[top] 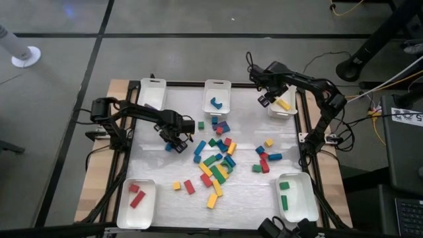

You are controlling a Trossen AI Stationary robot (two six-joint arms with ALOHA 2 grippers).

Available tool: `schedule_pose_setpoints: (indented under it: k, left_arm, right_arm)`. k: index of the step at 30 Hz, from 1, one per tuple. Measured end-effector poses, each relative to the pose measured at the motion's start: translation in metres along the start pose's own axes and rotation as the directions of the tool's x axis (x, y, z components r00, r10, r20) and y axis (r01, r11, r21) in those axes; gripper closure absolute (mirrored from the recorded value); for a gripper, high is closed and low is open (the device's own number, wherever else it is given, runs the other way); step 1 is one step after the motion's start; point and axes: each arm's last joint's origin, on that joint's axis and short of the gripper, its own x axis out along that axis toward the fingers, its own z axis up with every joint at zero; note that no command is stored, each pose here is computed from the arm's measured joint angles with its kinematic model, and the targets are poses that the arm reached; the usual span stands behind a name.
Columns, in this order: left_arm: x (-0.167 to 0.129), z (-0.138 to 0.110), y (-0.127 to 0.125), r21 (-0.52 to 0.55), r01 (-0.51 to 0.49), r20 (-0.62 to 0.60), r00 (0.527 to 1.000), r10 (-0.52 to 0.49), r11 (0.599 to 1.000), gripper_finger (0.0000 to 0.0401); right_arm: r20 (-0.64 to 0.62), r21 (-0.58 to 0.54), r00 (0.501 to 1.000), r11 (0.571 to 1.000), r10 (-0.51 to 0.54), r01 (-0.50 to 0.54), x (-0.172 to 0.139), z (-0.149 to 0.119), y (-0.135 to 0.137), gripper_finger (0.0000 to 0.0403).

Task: Sort blocks
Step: Put the blue block into the top center white bin

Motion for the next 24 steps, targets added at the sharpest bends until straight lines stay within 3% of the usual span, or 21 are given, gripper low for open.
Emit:
schedule_pose_setpoints:
  k: [6,11,17,24]
  left_arm:
    - [0.000,0.000,0.000,0.063,0.001,-0.002,1.000,-0.001,0.998,0.0320]
    - [-0.001,-0.001,0.000,0.104,0.013,-0.014,1.000,-0.012,0.995,0.0322]
    - [-0.007,0.001,-0.005,0.161,0.111,-0.058,0.993,-0.102,0.981,0.0321]
    - [-0.017,0.004,-0.012,0.215,0.257,-0.119,0.964,-0.236,0.942,0.0320]
  right_arm:
    - [0.071,-0.034,0.997,0.999,0.003,0.000,-0.019,-0.012,0.006,0.0219]
    - [0.152,-0.076,0.988,0.997,0.030,-0.018,-0.040,-0.028,0.015,0.0219]
    - [0.235,-0.168,0.969,0.985,0.078,-0.039,-0.064,-0.050,0.034,0.0219]
    - [0.207,-0.344,0.958,0.932,0.197,-0.118,-0.079,-0.078,0.069,0.0219]
